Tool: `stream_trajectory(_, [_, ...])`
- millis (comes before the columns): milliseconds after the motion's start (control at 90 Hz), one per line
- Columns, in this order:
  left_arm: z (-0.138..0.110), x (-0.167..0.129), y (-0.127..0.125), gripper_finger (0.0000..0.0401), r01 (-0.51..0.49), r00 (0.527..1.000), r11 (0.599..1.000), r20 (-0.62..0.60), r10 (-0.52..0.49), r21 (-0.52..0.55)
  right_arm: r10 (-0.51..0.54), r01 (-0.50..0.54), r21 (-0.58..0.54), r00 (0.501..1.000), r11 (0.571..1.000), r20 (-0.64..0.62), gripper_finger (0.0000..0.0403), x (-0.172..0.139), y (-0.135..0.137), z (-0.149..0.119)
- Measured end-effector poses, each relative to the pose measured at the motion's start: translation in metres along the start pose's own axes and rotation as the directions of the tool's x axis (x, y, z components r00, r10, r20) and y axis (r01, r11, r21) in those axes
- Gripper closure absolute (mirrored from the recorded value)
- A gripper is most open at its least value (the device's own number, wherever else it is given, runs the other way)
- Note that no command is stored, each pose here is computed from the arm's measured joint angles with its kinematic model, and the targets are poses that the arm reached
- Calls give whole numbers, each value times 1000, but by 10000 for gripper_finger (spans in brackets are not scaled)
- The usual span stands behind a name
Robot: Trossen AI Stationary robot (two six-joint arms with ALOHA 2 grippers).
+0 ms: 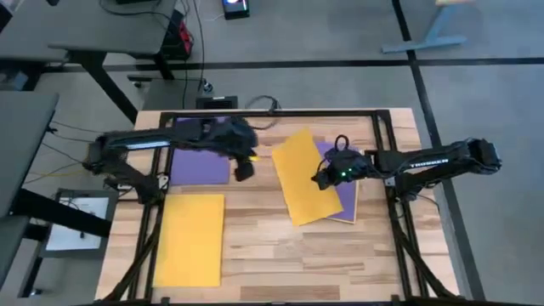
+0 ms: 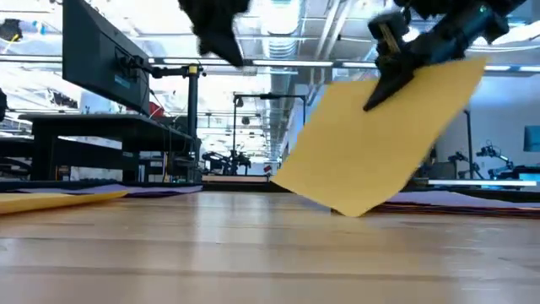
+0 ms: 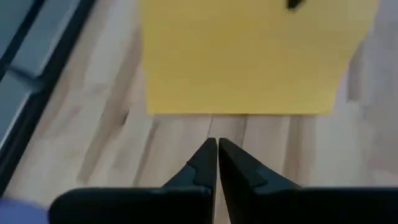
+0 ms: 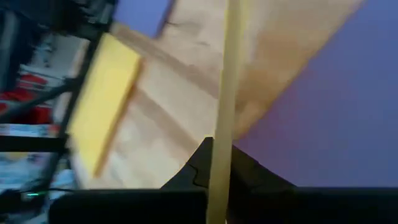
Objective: Organize paper
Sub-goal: Stack the yellow paper on top of the other yellow paper
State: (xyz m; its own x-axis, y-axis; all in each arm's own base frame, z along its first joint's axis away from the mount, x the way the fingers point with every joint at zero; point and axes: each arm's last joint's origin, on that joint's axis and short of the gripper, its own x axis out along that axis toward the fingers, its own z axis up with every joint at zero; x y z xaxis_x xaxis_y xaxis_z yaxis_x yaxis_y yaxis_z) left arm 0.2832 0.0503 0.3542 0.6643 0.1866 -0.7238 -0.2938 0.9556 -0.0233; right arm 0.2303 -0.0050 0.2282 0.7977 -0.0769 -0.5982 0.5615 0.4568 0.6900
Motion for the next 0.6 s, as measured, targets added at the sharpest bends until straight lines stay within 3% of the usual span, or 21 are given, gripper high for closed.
stream_trajectory(100, [-11,-32,-2,401,12,1000,998,-12,-13,-55,76,-76,39,997,996,-8,403,5,23,-2])
stream_trajectory(278, [-40,-85,-4,401,32,997,987,-68,-43,-156,92,-87,103,995,991,-41,403,28,68,-14])
stream_trajectory(411, [-61,-125,-2,401,65,996,966,-35,-76,-252,97,-87,149,993,985,-65,403,60,106,-24])
stream_trajectory(600, [-82,-164,6,401,112,993,947,70,-95,-300,120,-111,228,992,967,-27,403,118,158,-34])
